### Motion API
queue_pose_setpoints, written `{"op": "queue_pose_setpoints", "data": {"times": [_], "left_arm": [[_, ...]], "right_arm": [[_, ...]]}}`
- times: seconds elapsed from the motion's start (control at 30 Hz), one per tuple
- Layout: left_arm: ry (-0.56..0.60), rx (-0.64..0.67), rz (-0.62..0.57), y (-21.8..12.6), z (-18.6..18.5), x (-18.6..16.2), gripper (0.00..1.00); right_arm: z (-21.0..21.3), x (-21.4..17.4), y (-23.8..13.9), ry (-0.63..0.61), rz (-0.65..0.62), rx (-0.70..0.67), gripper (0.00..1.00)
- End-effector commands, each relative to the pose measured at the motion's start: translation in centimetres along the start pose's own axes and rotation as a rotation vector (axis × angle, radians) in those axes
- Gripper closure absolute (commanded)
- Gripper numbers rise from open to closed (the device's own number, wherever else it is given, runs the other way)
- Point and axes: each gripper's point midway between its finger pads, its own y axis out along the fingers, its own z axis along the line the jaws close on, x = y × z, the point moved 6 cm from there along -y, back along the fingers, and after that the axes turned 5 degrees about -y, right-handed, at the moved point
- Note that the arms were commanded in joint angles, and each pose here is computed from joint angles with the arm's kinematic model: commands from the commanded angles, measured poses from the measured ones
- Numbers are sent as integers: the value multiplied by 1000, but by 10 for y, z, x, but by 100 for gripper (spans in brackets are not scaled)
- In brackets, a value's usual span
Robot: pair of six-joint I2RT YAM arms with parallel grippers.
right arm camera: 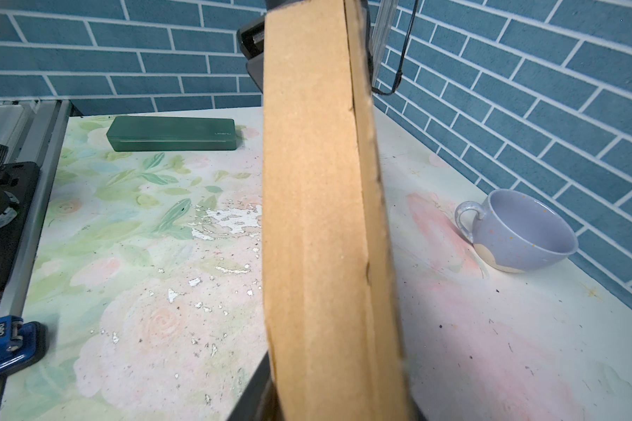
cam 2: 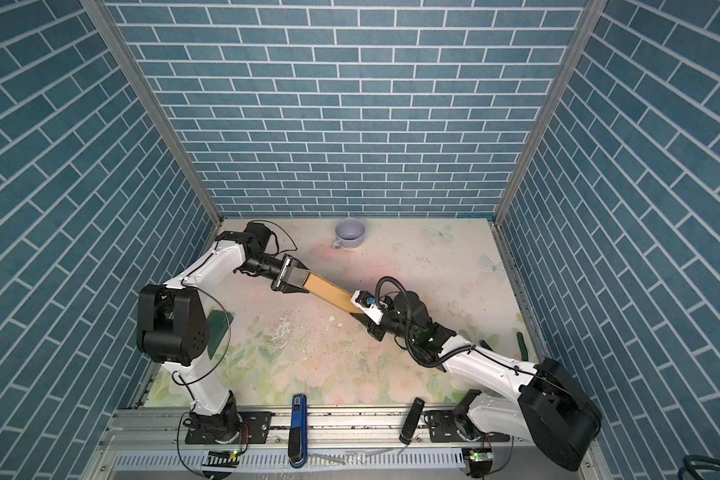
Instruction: Fold the paper box
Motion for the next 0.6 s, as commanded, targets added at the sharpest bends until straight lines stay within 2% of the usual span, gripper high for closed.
{"op": "queue_pose_setpoints", "data": {"times": [0.0, 0.27, 0.4, 0.47, 0.57], "left_arm": [[29, 1, -77, -25, -1, 19, 46], [173, 27, -372, -93, -25, 44, 52], [316, 28, -556, -117, -41, 38, 57], [395, 73, -673, -132, -42, 31, 58], [513, 110, -789, -147, -40, 15, 59]], "right_arm": [[6, -6, -7, 9, 29, 11, 65], [10, -11, -13, 19, 136, 56, 65], [11, -7, -15, 54, 165, 85, 65], [11, -6, -15, 77, 193, 95, 65], [12, -4, -14, 120, 236, 126, 65]]}}
